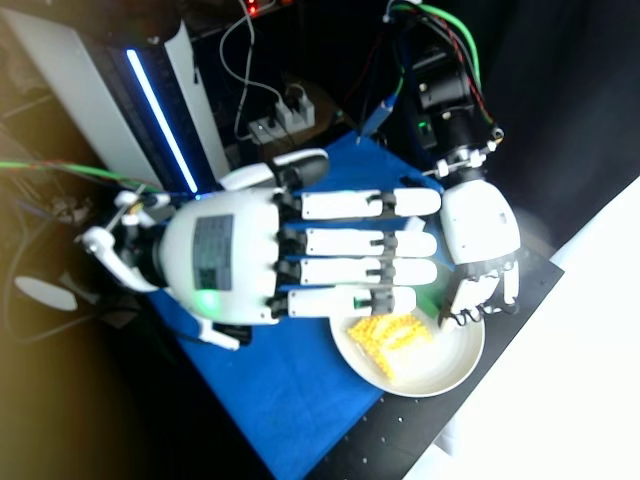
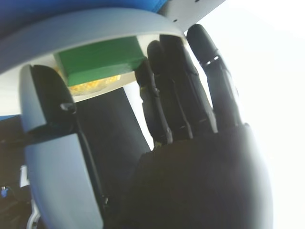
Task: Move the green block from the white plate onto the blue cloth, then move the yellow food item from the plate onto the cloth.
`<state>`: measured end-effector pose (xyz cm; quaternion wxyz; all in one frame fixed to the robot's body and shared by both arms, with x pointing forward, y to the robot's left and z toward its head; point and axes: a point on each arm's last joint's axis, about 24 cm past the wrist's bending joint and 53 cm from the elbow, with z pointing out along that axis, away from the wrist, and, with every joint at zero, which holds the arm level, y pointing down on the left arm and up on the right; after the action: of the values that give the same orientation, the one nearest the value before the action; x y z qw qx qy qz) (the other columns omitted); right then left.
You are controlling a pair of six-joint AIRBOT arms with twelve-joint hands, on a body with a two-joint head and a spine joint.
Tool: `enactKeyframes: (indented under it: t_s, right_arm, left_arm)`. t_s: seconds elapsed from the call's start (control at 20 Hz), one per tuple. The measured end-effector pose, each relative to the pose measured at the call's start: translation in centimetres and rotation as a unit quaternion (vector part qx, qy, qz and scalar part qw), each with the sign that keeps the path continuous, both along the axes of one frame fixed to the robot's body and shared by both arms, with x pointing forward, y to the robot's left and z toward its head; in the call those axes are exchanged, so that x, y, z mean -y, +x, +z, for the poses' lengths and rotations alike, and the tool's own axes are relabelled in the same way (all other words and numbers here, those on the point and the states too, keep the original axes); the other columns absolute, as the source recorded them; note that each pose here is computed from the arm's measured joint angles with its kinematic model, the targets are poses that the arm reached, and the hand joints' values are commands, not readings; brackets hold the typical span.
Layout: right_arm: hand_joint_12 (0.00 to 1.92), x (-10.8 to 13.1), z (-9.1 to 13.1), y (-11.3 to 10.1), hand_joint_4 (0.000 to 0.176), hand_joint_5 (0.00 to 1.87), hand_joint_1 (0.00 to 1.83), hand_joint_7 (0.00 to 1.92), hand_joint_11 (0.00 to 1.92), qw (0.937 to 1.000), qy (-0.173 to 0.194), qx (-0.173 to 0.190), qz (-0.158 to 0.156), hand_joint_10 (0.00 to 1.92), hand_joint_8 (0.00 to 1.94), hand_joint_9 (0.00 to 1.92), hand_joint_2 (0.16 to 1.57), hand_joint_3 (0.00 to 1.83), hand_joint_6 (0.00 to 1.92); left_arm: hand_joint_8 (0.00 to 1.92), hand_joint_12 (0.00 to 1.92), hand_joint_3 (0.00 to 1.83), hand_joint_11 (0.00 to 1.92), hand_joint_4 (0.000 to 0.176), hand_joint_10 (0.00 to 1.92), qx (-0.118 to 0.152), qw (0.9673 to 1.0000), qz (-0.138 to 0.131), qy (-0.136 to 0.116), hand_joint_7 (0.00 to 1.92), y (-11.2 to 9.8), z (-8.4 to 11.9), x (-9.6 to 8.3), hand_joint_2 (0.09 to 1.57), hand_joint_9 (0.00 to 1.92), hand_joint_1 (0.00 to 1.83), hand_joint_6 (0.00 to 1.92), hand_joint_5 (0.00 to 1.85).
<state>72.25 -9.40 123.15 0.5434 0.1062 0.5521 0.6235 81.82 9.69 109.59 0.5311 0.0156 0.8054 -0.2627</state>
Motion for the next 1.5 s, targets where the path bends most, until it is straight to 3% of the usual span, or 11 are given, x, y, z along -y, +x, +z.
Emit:
enactKeyframes:
  t_s: [0.1,0.2,0.25,0.4,0.65,0.95,1.05,1.2,1.3,1.35,1.5]
  right_arm:
    - [1.11,-0.1,0.1,0.0,0.039,0.28,0.5,0.4,0.0,1.0,0.0,0.002,0.001,0.01,0.0,0.39,0.85,0.0,0.0]
    - [1.1,-0.1,0.2,-0.1,0.036,0.26,0.48,0.39,0.0,1.0,0.001,0.002,0.001,0.0,0.0,0.37,0.86,0.0,0.0]
    - [1.1,-0.2,0.2,-0.1,0.037,0.26,0.49,0.39,0.0,1.0,0.001,0.003,0.002,0.0,0.0,0.38,0.85,0.0,0.0]
    - [1.01,-0.3,0.2,-0.2,0.032,0.27,0.52,0.38,0.0,1.0,0.001,0.003,0.003,0.0,0.0,0.35,0.84,0.0,0.01]
    - [1.04,-0.3,0.2,-0.2,0.029,0.28,0.52,0.33,0.01,1.0,0.0,0.003,0.004,0.0,0.0,0.34,0.83,0.0,0.0]
    - [1.08,-0.4,0.2,-0.2,0.021,0.27,0.48,0.41,0.0,1.0,0.0,0.003,0.005,0.01,0.01,0.4,0.85,0.0,0.0]
    - [1.01,-0.4,0.2,-0.3,0.029,0.24,0.49,0.43,0.0,1.0,-0.001,0.004,0.006,0.0,0.01,0.38,0.87,0.0,0.0]
    - [1.01,-0.4,0.3,-0.3,0.039,0.25,0.5,0.45,0.0,1.0,0.001,0.006,0.006,0.0,0.01,0.39,0.89,0.01,0.0]
    - [1.01,-0.4,0.3,-0.3,0.033,0.25,0.47,0.46,0.01,1.0,0.001,0.006,0.006,0.0,0.01,0.38,0.9,0.01,0.0]
    - [1.01,-0.4,0.3,-0.3,0.041,0.26,0.47,0.48,0.02,1.0,0.001,0.006,0.006,0.0,0.02,0.38,0.9,0.01,0.01]
    - [1.01,-0.4,0.3,-0.3,0.041,0.29,0.51,0.47,0.0,1.0,0.001,0.006,0.006,0.0,0.0,0.36,0.89,0.0,0.01]
  left_arm:
    - [0.02,0.9,0.0,0.47,0.0,0.02,0.001,1.0,0.003,-0.007,1.0,0.2,0.1,0.0,0.88,0.93,1.14,0.04,1.06]
    - [0.24,0.92,0.0,0.65,0.0,0.05,0.001,0.9999,0.002,-0.011,1.33,0.1,0.1,0.0,1.0,1.19,1.26,0.67,1.13]
    - [0.16,0.95,0.01,0.73,0.0,0.55,0.001,0.9999,0.002,-0.01,1.42,0.1,0.1,0.0,0.99,1.18,1.38,0.68,1.13]
    - [0.57,0.96,0.0,0.92,0.0,0.83,0.003,0.9999,0.003,-0.011,1.21,0.2,0.1,-0.1,1.02,1.15,1.4,0.74,1.07]
    - [0.93,0.99,0.0,0.72,0.0,1.08,0.002,0.9999,0.004,-0.013,0.96,0.2,0.1,-0.2,1.09,0.94,1.38,0.89,1.06]
    - [0.62,1.15,0.0,0.73,0.0,1.09,-0.002,0.9998,0.01,-0.02,1.15,0.3,0.1,-0.6,1.05,1.01,1.4,0.77,1.06]
    - [0.47,1.26,0.0,0.72,0.0,1.04,-0.002,0.9997,0.014,-0.018,1.3,0.4,0.3,-1.1,1.02,1.09,1.41,0.49,1.15]
    - [0.82,1.04,0.0,0.76,0.0,0.78,0.003,0.9996,0.019,-0.02,1.14,0.5,1.6,-1.9,1.05,1.1,1.39,0.89,1.0]
    - [0.96,1.09,0.0,0.62,0.0,1.1,0.012,0.9993,0.018,-0.029,1.04,0.5,3.0,-2.1,1.08,0.92,1.37,0.77,1.06]
    - [1.22,1.29,0.0,0.53,0.0,0.99,0.014,0.9993,0.016,-0.032,0.81,0.4,3.4,-2.1,1.12,0.74,1.27,0.73,1.12]
    - [1.22,1.19,0.0,0.84,0.0,0.96,0.018,0.9992,0.007,-0.036,0.98,-0.4,4.4,-2.1,1.12,0.98,1.27,0.69,1.02]
